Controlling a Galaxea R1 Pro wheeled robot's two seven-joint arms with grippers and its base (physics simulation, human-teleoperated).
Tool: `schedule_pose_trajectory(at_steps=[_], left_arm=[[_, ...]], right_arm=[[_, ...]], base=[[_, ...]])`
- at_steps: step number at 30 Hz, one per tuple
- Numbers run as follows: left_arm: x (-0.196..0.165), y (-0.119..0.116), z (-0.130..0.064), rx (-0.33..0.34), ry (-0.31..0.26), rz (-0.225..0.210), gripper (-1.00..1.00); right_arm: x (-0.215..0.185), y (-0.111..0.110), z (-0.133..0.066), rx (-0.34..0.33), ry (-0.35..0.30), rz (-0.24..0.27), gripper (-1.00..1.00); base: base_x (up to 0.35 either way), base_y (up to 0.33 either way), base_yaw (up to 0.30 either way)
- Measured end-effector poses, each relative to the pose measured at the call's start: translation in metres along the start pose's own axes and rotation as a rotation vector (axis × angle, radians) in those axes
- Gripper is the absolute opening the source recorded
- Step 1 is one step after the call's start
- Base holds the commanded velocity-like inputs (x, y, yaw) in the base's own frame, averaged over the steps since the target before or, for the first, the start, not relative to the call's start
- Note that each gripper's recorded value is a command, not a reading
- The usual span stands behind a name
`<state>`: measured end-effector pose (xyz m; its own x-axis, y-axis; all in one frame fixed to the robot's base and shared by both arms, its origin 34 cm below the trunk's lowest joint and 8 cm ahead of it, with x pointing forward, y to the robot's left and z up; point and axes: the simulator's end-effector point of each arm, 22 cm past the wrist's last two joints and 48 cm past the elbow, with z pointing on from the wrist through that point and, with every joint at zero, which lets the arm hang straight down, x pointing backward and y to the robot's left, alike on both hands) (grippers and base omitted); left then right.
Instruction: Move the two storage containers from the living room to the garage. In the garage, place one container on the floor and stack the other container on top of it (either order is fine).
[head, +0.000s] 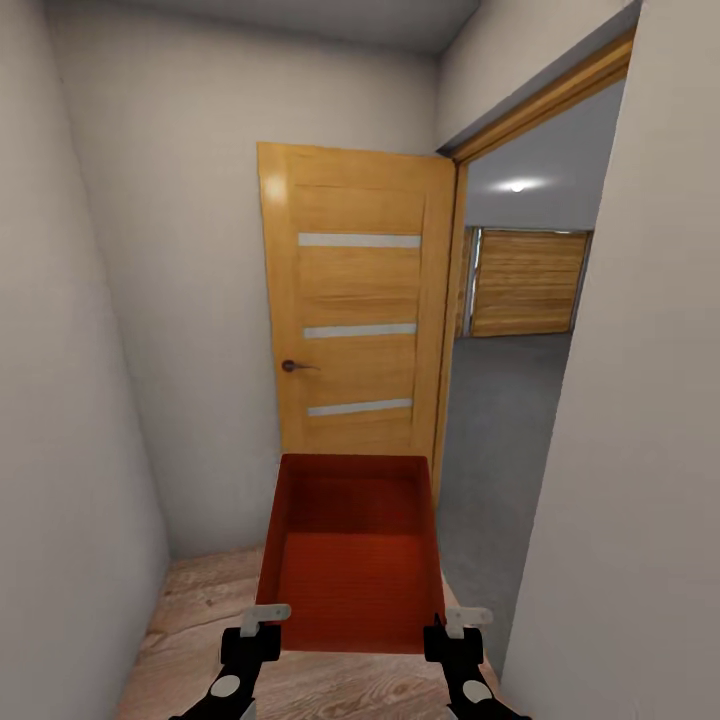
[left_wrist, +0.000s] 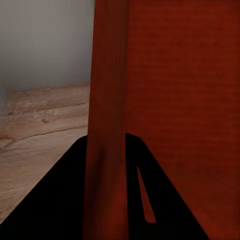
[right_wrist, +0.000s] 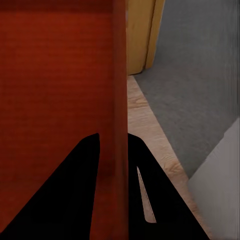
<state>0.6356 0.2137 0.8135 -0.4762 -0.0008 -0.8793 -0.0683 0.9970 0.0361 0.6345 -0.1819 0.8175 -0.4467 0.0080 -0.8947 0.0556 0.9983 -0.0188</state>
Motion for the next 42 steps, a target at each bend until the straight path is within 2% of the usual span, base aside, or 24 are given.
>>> schedule_pose_trajectory(at_steps=[12,42], left_arm=[[0.0000,0.0001,-0.0002,-0.001,0.000,-0.001,-1.00],[0.0004,0.0004,-0.0001,0.000,0.002,0.001,-1.00]], right_arm=[[-0.0003,0.0001,0.0000,0.000,0.000,-0.001,-1.00],[0.0004,0.0004,-0.0002,-0.001,0.003,0.000,-1.00]], base=[[0.034,0.043,-0.248],[0.162,0.275,-0.243]])
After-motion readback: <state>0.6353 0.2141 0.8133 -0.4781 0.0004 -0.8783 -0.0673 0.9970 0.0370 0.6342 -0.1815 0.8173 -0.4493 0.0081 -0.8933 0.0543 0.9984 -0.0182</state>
